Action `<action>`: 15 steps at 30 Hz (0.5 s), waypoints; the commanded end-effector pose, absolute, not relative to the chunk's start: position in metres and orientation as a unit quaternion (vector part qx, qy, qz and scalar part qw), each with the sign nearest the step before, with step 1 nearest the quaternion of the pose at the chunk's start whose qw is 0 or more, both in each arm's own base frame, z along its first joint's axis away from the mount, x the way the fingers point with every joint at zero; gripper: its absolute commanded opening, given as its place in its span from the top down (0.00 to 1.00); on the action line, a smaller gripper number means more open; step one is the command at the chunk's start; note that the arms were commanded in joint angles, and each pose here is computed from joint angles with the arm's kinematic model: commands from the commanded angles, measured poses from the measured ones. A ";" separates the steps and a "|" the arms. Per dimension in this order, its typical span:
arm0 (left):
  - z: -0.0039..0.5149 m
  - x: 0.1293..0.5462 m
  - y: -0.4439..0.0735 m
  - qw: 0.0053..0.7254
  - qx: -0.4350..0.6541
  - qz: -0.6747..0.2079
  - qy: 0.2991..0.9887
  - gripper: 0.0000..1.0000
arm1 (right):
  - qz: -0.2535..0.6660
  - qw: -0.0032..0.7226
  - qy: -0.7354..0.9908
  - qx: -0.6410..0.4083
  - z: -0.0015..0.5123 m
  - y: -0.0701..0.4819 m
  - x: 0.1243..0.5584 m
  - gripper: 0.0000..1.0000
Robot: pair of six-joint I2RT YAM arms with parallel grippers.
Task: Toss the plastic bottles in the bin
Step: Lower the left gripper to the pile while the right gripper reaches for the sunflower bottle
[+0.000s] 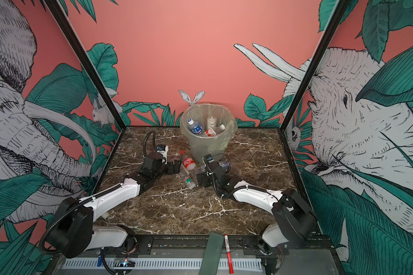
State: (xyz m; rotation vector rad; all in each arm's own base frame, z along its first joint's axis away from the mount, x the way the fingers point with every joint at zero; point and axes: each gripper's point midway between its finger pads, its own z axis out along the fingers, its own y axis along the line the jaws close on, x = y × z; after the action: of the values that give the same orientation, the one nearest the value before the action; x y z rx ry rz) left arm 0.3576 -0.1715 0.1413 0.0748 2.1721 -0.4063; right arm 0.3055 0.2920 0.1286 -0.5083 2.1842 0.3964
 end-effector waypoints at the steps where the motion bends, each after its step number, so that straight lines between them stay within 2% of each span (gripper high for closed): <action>1: 0.132 0.364 -0.155 0.447 -0.017 -0.177 0.877 0.03 | 0.128 0.422 0.870 -0.219 0.130 0.302 0.308 0.06; 9: 0.114 0.369 -0.127 0.430 -0.086 -0.226 0.870 0.04 | 0.104 0.410 0.866 -0.266 0.144 0.345 0.312 0.08; 15: 0.106 0.367 -0.098 0.428 -0.137 -0.222 0.865 0.04 | 0.103 0.401 0.862 -0.291 0.147 0.378 0.317 0.11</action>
State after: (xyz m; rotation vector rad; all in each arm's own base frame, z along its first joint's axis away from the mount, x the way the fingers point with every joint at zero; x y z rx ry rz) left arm 0.3684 -0.1039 0.1012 -0.2816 2.1982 -0.5083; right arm 0.3186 0.3717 0.1496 -0.6865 2.1705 0.3021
